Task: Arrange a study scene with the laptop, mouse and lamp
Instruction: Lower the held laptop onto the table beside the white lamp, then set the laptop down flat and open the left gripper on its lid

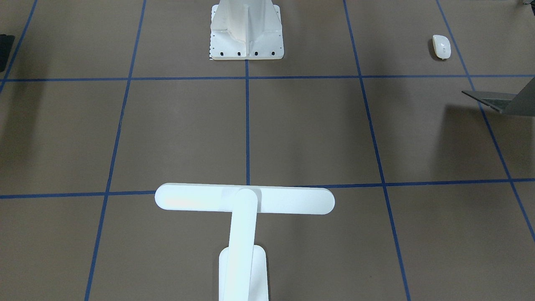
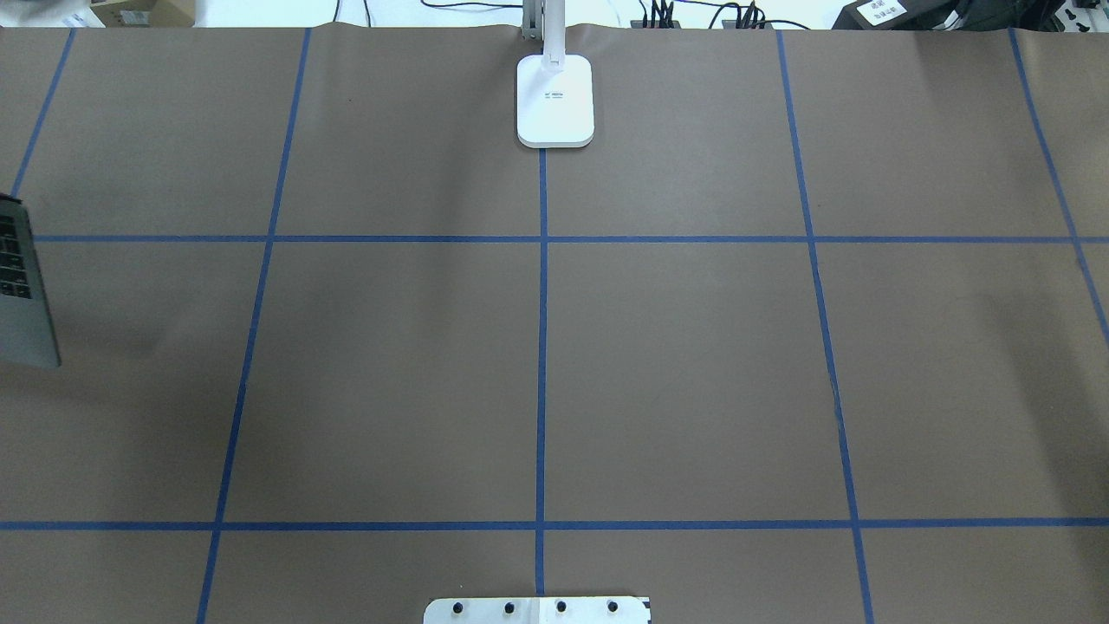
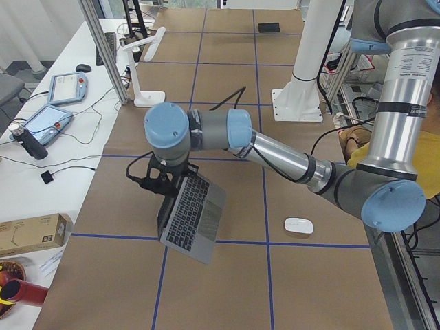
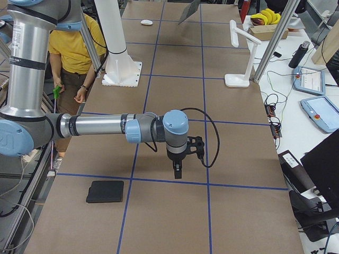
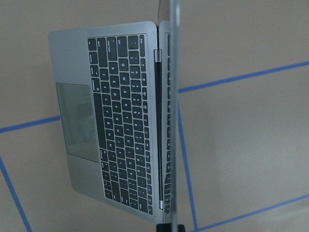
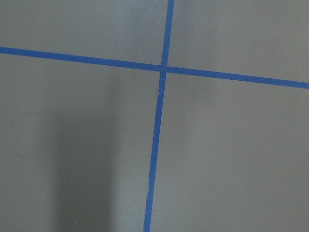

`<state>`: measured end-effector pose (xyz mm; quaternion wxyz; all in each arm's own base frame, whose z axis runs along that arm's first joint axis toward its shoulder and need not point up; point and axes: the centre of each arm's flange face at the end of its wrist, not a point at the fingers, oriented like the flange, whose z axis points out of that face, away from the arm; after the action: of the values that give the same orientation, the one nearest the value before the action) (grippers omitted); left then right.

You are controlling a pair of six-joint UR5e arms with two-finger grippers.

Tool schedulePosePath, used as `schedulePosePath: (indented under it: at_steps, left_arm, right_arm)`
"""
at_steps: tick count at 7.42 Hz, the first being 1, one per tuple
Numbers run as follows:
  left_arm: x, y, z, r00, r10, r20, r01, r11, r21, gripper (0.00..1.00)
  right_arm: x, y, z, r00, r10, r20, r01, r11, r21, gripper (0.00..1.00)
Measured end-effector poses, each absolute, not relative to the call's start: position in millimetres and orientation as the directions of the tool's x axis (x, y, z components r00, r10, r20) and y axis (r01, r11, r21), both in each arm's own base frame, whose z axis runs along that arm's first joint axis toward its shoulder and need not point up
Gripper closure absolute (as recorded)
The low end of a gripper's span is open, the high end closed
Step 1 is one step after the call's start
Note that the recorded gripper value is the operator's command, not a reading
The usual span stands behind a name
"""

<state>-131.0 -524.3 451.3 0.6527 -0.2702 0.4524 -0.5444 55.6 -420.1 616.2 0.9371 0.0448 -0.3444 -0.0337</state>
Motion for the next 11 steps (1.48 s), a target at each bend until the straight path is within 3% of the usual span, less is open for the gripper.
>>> schedulePosePath:
  at_steps: [4, 11]
  left_arm:
    - [-2, -598, 292, 0.018, -0.981, -0.193, 0.417, 0.183, -0.890, 1.00]
    - [276, -606, 145, -0.033, -0.998, -0.044, 0.474, 0.023, -0.880, 1.00]
  right_arm:
    - [55, -420, 619, 0.758, -0.089, 0.646, 0.032, 0.994, 0.100, 0.00]
    - [55, -420, 619, 0.752, -0.088, 0.653, 0.031, 0.995, 0.098, 0.00]
